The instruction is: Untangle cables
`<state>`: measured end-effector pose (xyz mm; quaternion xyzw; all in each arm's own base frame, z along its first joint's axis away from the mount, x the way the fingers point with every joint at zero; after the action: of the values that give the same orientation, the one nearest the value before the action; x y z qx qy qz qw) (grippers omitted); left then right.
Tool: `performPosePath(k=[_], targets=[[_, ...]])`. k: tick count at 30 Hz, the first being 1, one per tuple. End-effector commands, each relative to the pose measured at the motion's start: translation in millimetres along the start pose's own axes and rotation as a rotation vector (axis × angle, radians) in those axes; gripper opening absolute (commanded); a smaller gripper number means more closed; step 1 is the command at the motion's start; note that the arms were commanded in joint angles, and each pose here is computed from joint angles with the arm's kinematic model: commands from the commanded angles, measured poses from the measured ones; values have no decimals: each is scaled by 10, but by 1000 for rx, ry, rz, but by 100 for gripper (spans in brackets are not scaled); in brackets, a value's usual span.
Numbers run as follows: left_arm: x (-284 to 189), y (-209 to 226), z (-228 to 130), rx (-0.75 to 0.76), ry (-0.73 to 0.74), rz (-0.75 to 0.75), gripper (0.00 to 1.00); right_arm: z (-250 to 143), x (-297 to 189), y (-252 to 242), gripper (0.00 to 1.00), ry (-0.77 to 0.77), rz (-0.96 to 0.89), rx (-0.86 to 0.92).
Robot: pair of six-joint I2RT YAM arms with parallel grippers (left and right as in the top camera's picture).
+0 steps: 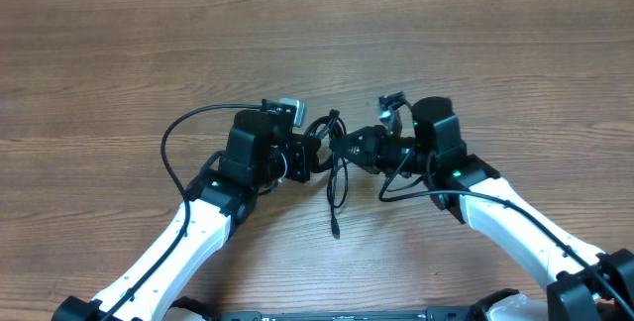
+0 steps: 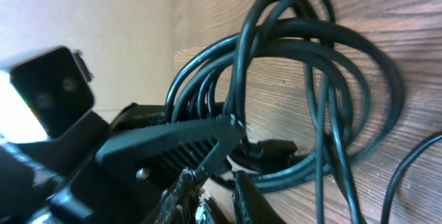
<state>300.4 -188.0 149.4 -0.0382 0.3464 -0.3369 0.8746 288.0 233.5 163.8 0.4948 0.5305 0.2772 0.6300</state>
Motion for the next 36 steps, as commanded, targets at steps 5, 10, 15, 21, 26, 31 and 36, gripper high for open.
performPosePath(k=[5,10,15,21,26,31,36], targets=[[-7,-191,-9,68,4,-126,4,145,41,20,18,-171,-48,64],[7,-264,-25,85,10,-143,4,232,22,-91,18,-255,-103,111],[26,-364,-49,103,18,-165,4,221,27,-77,18,-248,-94,130],[30,-382,-51,108,18,-166,4,143,48,-30,18,-188,-67,149],[35,-353,-48,114,17,-145,4,89,59,-6,18,-147,-54,148],[39,-322,-47,113,16,-124,4,36,67,16,18,-108,-42,150],[26,-408,-32,118,9,-184,4,69,62,0,22,-133,-51,151]])
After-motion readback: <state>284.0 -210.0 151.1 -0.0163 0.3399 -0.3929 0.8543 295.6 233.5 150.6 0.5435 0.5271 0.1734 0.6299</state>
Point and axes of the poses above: each gripper's point midway between its finger pads, its own x axis out along the fingers, its own y axis along the line the jaws close on, z = x × y, the point moved 3 cm from there along -x, back along the fingers, and after that the axes turned 14 degrees about x, right-handed, at the moved point
